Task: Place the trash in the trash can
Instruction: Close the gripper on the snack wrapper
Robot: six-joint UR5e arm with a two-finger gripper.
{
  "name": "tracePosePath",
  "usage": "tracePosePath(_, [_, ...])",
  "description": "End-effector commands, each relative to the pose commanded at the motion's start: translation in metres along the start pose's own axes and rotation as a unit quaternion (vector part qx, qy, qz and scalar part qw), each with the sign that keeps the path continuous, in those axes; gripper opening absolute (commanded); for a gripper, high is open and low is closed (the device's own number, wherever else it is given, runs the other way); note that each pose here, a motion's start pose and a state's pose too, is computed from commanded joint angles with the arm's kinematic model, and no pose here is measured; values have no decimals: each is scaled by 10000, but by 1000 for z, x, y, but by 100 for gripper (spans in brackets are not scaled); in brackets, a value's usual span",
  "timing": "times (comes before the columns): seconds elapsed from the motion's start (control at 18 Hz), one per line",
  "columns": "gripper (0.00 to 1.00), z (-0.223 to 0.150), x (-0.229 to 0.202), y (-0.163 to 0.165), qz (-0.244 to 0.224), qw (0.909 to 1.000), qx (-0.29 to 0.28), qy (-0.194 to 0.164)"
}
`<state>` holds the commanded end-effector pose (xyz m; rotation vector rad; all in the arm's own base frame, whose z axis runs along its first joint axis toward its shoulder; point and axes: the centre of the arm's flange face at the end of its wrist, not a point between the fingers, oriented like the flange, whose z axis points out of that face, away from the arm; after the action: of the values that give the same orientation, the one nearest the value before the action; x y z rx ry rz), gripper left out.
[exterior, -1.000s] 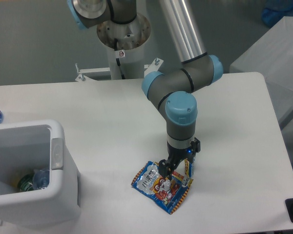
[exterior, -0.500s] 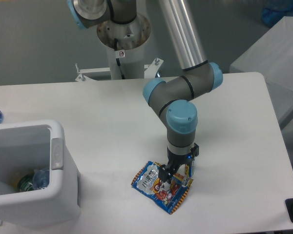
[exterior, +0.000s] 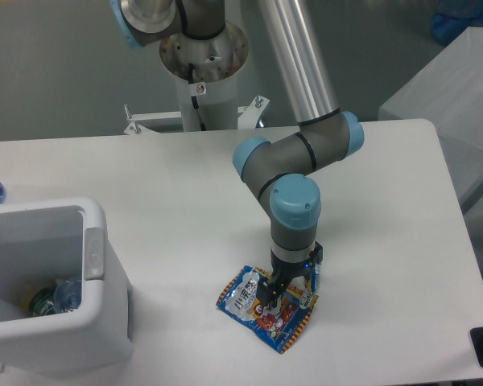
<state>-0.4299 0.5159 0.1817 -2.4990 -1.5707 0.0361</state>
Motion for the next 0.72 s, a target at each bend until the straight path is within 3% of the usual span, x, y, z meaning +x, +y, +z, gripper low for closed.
tracePosePath(0.72, [97, 13, 7, -1, 66, 10000, -53, -18])
